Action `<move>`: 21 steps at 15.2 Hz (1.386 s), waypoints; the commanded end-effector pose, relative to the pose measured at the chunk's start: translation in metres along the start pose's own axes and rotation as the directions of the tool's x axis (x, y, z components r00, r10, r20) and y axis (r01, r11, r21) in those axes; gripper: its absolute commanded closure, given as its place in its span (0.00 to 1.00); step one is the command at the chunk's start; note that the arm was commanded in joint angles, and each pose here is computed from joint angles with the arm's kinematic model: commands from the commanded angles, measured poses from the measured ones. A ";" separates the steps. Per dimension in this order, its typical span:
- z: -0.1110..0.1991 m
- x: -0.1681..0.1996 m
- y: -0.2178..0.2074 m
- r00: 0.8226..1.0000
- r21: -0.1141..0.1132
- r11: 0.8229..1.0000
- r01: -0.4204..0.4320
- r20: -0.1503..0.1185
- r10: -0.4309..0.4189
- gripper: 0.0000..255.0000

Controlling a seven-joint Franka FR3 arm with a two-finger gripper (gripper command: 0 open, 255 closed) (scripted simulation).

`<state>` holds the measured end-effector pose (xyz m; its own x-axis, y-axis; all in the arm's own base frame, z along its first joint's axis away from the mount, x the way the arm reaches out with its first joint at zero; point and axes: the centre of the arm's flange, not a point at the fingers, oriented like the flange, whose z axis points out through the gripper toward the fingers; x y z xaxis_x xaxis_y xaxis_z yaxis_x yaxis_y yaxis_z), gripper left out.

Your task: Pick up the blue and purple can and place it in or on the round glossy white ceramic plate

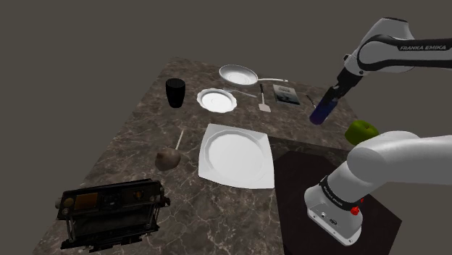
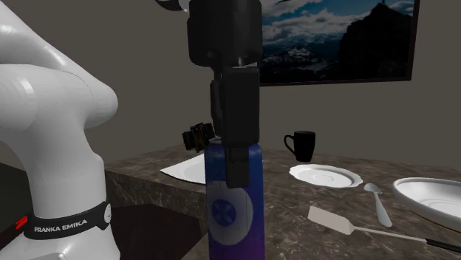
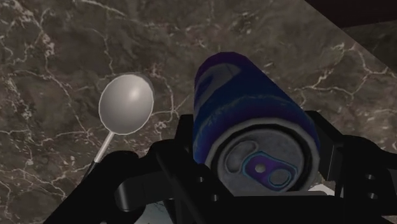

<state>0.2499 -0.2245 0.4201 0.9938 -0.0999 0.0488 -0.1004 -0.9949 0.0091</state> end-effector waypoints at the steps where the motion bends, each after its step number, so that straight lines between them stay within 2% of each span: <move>1: -0.010 0.000 -0.001 1.000 0.000 1.000 0.000 0.000 0.000 1.00; 6: -0.033 0.001 0.000 1.000 0.000 1.000 0.000 0.000 0.000 1.00; 21: -0.045 0.139 -0.141 1.000 0.000 1.000 0.000 0.000 0.000 1.00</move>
<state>0.3912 -0.1056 0.4663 0.9939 -0.0993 0.0479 -0.0999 -0.9950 0.0097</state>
